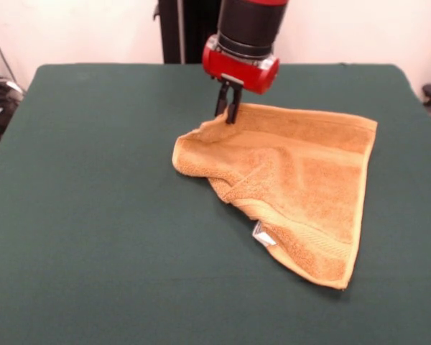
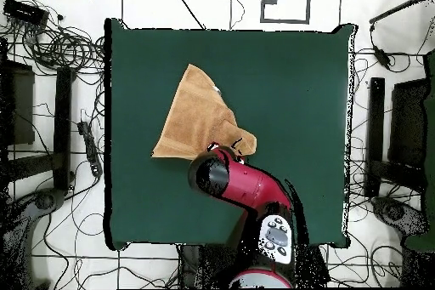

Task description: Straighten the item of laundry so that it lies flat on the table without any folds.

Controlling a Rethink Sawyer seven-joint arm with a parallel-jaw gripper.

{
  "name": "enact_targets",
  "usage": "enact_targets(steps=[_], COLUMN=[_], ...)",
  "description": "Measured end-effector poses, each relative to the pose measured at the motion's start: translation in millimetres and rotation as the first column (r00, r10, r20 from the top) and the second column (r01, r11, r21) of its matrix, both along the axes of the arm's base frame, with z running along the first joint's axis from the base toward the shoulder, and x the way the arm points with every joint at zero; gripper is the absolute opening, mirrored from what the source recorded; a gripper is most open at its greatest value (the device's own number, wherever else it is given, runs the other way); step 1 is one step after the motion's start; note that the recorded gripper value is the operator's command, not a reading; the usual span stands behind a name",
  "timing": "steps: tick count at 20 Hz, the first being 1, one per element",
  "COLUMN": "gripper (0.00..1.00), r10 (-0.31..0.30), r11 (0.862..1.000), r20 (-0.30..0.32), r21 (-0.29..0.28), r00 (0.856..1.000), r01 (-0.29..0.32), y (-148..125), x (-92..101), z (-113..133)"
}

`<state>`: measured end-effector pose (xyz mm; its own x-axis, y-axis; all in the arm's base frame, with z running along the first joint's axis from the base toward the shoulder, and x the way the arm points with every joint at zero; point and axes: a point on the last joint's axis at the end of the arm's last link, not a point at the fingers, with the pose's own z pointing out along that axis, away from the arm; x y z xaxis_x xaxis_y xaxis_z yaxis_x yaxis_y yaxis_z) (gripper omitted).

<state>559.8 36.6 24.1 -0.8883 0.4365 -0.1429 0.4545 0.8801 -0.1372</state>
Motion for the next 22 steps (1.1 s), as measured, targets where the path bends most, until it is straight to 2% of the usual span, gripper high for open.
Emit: enact_targets(steps=[13, 22], gripper=[0.0, 0.0], r10=[-0.014, -0.02], r11=[1.0, 1.0], r20=[-0.006, -0.024], r21=[-0.004, -0.002], r00=[1.0, 1.0], r01=[0.014, 0.02], y=[-14.8, -15.4], x=[-2.8, -12.2], z=[-0.9, -3.3])
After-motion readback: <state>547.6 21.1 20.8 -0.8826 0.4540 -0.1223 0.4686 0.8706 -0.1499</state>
